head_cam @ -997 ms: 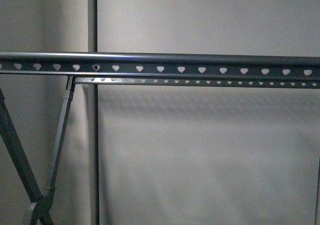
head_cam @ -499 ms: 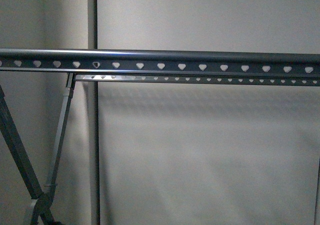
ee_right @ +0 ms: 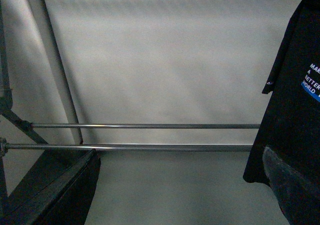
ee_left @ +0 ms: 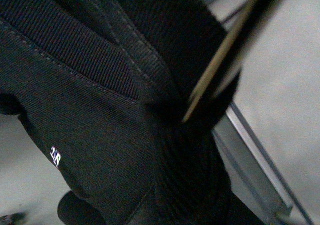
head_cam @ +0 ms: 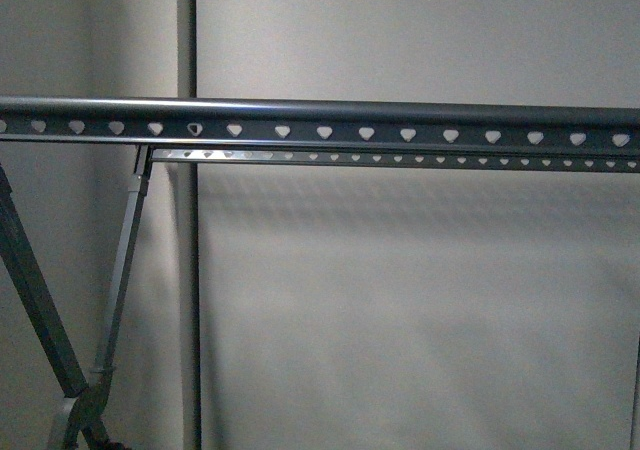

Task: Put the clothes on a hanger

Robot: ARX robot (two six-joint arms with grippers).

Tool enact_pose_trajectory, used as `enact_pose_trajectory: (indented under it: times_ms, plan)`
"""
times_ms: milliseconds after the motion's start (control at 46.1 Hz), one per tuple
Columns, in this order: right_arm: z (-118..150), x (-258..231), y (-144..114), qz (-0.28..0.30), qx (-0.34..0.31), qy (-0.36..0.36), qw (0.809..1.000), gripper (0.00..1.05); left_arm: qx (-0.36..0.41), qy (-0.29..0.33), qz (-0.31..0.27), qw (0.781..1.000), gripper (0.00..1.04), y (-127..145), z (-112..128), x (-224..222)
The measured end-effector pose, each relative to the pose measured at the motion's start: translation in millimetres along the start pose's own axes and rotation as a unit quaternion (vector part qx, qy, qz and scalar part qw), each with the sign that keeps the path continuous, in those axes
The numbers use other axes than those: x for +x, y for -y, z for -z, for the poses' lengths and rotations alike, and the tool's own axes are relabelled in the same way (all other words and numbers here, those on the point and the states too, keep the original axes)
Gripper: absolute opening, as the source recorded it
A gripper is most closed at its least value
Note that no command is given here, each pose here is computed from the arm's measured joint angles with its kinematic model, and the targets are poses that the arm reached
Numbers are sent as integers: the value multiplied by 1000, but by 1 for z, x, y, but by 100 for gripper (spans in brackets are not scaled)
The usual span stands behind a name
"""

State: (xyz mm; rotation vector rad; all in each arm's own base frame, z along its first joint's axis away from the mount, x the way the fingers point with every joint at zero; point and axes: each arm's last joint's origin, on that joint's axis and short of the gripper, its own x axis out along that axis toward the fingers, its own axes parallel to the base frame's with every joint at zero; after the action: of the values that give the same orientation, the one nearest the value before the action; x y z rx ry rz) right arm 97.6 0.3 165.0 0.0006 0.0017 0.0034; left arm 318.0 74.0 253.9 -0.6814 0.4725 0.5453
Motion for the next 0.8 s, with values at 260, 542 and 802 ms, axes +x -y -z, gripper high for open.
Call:
enact_pose_trajectory:
  times_ms: [260,542,802]
  plan:
    - [0,0,0,1,0,0,1000,97,172,-111,176,963,4,8,56,-55]
    - [0,0,0,0,0,0,1000,97,417,-148,439,782,4,26,85,-95]
    - [0,0,0,1,0,0,1000,97,604,-50,569,556,4,31,81,-88]
